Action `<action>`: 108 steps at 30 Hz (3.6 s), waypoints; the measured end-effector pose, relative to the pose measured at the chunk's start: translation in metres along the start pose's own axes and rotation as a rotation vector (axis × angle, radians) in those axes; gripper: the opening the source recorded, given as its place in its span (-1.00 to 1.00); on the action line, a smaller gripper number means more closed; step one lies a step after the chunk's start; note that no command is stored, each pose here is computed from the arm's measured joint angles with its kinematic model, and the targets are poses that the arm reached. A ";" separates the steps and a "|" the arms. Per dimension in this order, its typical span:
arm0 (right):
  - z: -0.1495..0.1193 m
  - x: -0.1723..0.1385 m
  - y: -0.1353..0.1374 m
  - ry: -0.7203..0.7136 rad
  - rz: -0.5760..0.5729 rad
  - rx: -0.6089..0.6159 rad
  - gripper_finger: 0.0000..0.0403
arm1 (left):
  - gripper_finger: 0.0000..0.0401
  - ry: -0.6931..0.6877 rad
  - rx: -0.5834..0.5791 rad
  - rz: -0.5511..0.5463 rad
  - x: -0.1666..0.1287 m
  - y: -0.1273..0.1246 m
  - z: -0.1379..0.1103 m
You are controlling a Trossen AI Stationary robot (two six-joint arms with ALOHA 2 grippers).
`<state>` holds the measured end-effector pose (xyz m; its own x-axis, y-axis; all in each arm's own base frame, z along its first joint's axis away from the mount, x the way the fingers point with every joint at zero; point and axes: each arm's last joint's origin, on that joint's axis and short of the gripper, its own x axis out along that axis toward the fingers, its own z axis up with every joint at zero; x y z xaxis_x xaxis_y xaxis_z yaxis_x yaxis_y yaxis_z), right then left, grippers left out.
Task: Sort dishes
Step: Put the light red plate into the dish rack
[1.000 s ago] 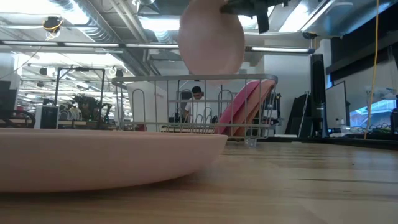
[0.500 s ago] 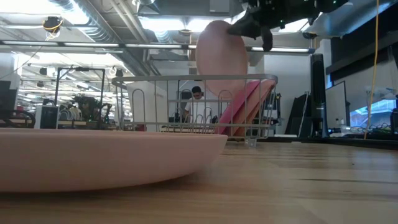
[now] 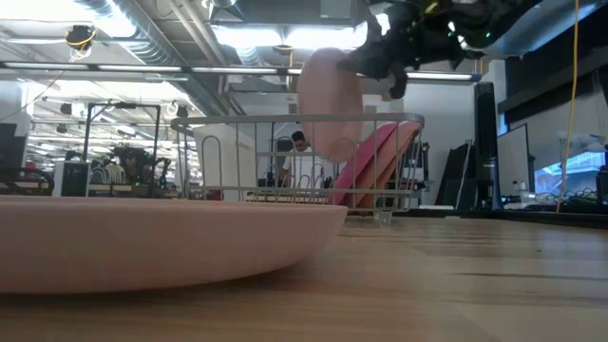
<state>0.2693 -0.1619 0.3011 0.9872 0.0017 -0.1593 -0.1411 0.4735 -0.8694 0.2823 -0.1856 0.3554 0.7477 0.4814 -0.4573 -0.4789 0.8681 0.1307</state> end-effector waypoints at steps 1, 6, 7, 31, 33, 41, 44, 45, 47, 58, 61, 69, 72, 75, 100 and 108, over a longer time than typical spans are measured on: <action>-0.002 0.003 0.000 -0.006 -0.010 -0.007 -0.94 | -0.70 0.001 -0.001 0.004 0.001 0.001 0.000; -0.011 0.015 0.004 -0.018 -0.033 -0.025 -0.94 | -0.70 0.003 -0.003 0.018 0.005 0.003 0.002; -0.013 0.016 0.005 -0.014 -0.026 -0.020 -0.94 | -0.70 0.004 -0.004 0.020 0.006 0.004 0.002; -0.019 0.014 0.012 -0.070 0.058 -0.079 -0.94 | -0.70 0.019 0.001 0.039 0.008 0.007 0.001; -0.024 0.009 0.010 -0.082 0.060 -0.094 -0.94 | -0.70 0.019 -0.011 0.040 0.008 0.007 0.001; -0.044 -0.011 0.003 -0.202 0.090 -0.058 -0.94 | -0.70 0.020 -0.021 0.050 0.011 0.009 0.003; -0.046 -0.014 0.001 -0.235 0.087 -0.066 -0.94 | -0.70 0.022 -0.028 0.063 0.015 0.011 0.004; -0.045 -0.014 0.000 -0.249 0.082 -0.076 -0.94 | -0.70 0.023 -0.030 0.067 0.016 0.012 0.005; -0.043 -0.013 -0.002 -0.277 0.067 -0.102 -0.94 | -0.70 0.024 -0.035 0.077 0.019 0.014 0.006; -0.044 -0.011 -0.002 -0.317 0.068 -0.123 -0.94 | -0.70 0.026 -0.048 0.099 0.026 0.019 0.009; -0.049 -0.007 0.002 -0.345 0.080 -0.122 -0.94 | -0.70 0.026 -0.047 0.099 0.026 0.019 0.009; -0.060 0.003 0.004 -0.360 0.045 -0.112 -0.94 | -0.70 0.024 -0.050 0.098 0.026 0.018 0.009; -0.061 0.004 0.005 -0.356 0.049 -0.099 -0.94 | -0.70 0.025 -0.050 0.098 0.026 0.018 0.009; -0.062 0.004 0.007 -0.336 0.060 -0.074 -0.94 | -0.70 0.025 -0.049 0.097 0.026 0.018 0.009; -0.065 0.005 0.009 -0.272 0.059 -0.076 -0.94 | -0.70 0.030 -0.083 0.362 0.089 0.064 0.019; -0.065 0.005 0.009 -0.271 0.062 -0.072 -0.94 | -0.70 0.106 -0.045 0.477 0.139 0.105 0.014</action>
<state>0.2682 -0.2149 0.2615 0.9590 0.2684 -0.0905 -0.1968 0.4016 -0.8944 0.3421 -0.0257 0.3176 0.3902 0.8074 -0.4425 -0.7782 0.5461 0.3102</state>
